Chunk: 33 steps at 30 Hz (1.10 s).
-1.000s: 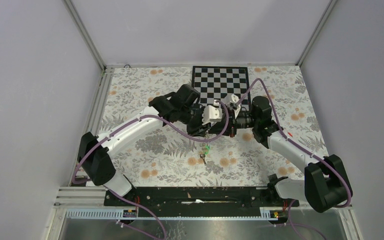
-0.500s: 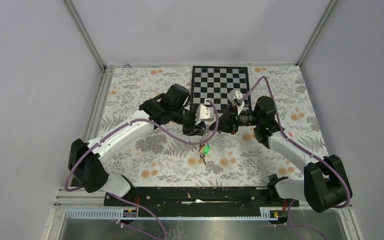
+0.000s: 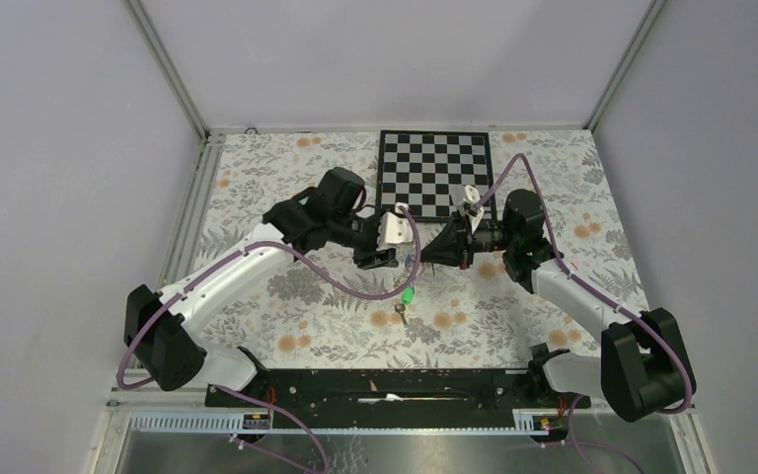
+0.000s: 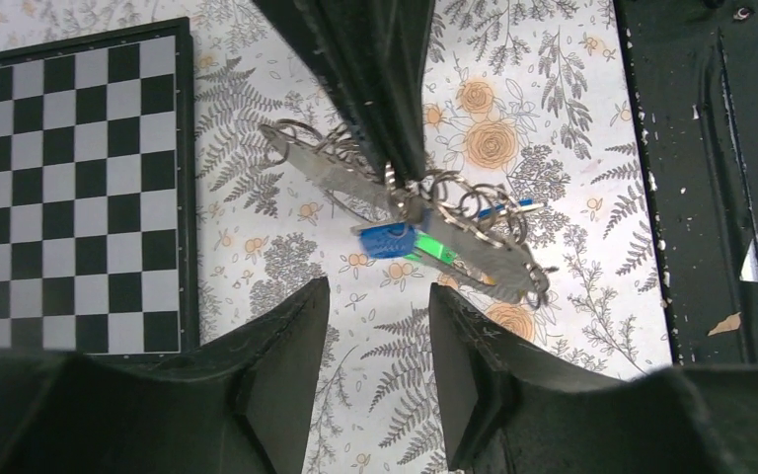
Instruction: Put the keys on the keyring
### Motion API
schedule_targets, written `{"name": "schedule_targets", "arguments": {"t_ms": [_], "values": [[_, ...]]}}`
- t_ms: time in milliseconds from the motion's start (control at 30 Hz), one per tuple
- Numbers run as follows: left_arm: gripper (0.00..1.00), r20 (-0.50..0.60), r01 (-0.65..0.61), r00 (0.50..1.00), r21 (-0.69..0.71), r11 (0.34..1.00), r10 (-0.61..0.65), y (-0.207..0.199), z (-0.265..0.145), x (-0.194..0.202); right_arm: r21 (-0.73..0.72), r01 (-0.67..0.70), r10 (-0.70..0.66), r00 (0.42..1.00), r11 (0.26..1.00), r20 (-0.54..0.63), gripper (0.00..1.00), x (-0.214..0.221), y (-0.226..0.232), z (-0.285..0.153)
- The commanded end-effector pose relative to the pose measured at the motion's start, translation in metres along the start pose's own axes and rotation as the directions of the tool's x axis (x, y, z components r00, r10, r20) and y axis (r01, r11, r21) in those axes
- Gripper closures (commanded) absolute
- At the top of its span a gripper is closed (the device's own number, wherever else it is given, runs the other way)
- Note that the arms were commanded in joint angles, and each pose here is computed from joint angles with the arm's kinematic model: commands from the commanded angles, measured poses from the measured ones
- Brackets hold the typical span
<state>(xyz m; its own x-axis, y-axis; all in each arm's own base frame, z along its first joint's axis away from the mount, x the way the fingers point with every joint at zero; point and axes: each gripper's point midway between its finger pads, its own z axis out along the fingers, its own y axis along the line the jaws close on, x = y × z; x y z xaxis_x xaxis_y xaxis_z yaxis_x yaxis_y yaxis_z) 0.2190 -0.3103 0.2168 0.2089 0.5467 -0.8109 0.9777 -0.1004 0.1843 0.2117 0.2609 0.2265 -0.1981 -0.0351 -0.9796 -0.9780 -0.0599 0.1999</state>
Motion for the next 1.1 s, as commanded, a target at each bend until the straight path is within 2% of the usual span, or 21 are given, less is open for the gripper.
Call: {"name": "schedule_targets", "arguments": {"t_ms": [0, 133, 400, 1067], "values": [[0.51, 0.062, -0.097, 0.993, -0.067, 0.993, 0.101, 0.015, -0.018, -0.025, -0.065, 0.125, -0.126, 0.992, 0.99, -0.003, 1.0, -0.008, 0.012, -0.003], [0.51, 0.111, -0.111, 0.987, -0.041, 0.993, 0.115, 0.014, -0.013, -0.033, -0.074, 0.13, -0.131, 0.991, 0.989, -0.002, 1.0, -0.008, 0.014, -0.004], [0.53, 0.204, -0.064, 0.978, 0.053, 0.997, 0.052, 0.007, 0.002, -0.046, -0.06, 0.121, -0.121, 0.993, 0.991, -0.004, 1.0, -0.006, 0.013, -0.004], [0.61, 0.212, -0.022, 0.977, 0.121, 0.992, -0.004, -0.004, 0.02, -0.038, -0.039, 0.114, -0.114, 0.993, 0.993, -0.004, 1.0, -0.006, 0.01, -0.004]]}}
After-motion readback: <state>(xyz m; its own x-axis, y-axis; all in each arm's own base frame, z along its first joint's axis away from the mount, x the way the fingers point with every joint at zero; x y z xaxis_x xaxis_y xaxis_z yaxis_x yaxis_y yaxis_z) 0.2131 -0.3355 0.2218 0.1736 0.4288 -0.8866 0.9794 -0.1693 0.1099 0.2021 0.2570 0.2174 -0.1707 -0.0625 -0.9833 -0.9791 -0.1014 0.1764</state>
